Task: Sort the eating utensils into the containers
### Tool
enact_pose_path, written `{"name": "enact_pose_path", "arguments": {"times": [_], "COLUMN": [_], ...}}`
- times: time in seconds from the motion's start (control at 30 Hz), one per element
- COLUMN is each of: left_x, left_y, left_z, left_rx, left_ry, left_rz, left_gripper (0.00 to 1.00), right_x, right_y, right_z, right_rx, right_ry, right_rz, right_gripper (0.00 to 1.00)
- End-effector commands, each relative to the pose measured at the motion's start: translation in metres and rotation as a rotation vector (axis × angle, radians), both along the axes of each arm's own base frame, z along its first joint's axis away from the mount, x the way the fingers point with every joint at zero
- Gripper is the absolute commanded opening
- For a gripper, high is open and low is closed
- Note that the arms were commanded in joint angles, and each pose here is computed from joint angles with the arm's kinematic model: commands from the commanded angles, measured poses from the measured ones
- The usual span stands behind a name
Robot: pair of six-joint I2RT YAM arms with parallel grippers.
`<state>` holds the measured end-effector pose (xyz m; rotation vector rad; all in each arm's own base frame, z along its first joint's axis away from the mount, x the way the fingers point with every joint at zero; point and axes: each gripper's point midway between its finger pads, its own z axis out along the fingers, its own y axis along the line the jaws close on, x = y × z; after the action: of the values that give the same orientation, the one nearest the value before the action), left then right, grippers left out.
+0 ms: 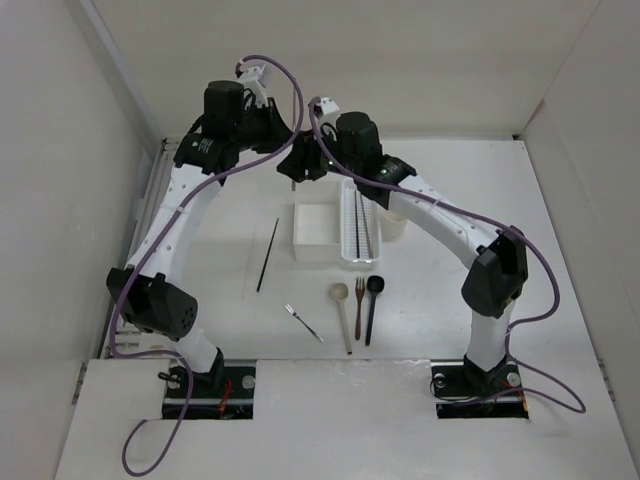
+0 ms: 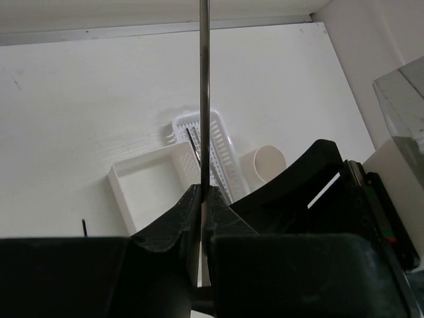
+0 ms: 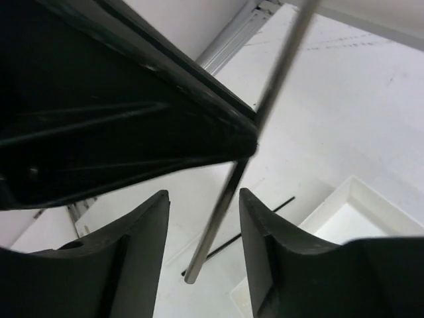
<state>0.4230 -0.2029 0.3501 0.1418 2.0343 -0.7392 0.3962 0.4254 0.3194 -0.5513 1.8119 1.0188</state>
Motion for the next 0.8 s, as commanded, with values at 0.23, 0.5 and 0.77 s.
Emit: {"name": "enact_pose_path", "arguments": {"times": [0.23,0.5,0.77], "left_x": [-0.006,0.0,0.009], "left_y": [-0.013,0.003,0.089], "left_z": [0.025,0.017,-0.029], "left_rx": [-0.057,0.017,0.239], "left_ry": [-0.041,-0.053,0.008], "left_rz": [-0.023,0.024,0.275], "left_gripper": [0.0,1.0,1.0], "right_x": [0.002,0.011,-0.001], "right_y": [-0.013,-0.074,-0.142], "right_z": [0.034,0.011,-0.072], "right_rx": [0.09,-0.059,-0.354], "right_ry": [-0.014,0.027,0.206], "right_rz": [-0.103,-0.393,-0.615], "right_gripper": [0.0,0.0,0.0]}}
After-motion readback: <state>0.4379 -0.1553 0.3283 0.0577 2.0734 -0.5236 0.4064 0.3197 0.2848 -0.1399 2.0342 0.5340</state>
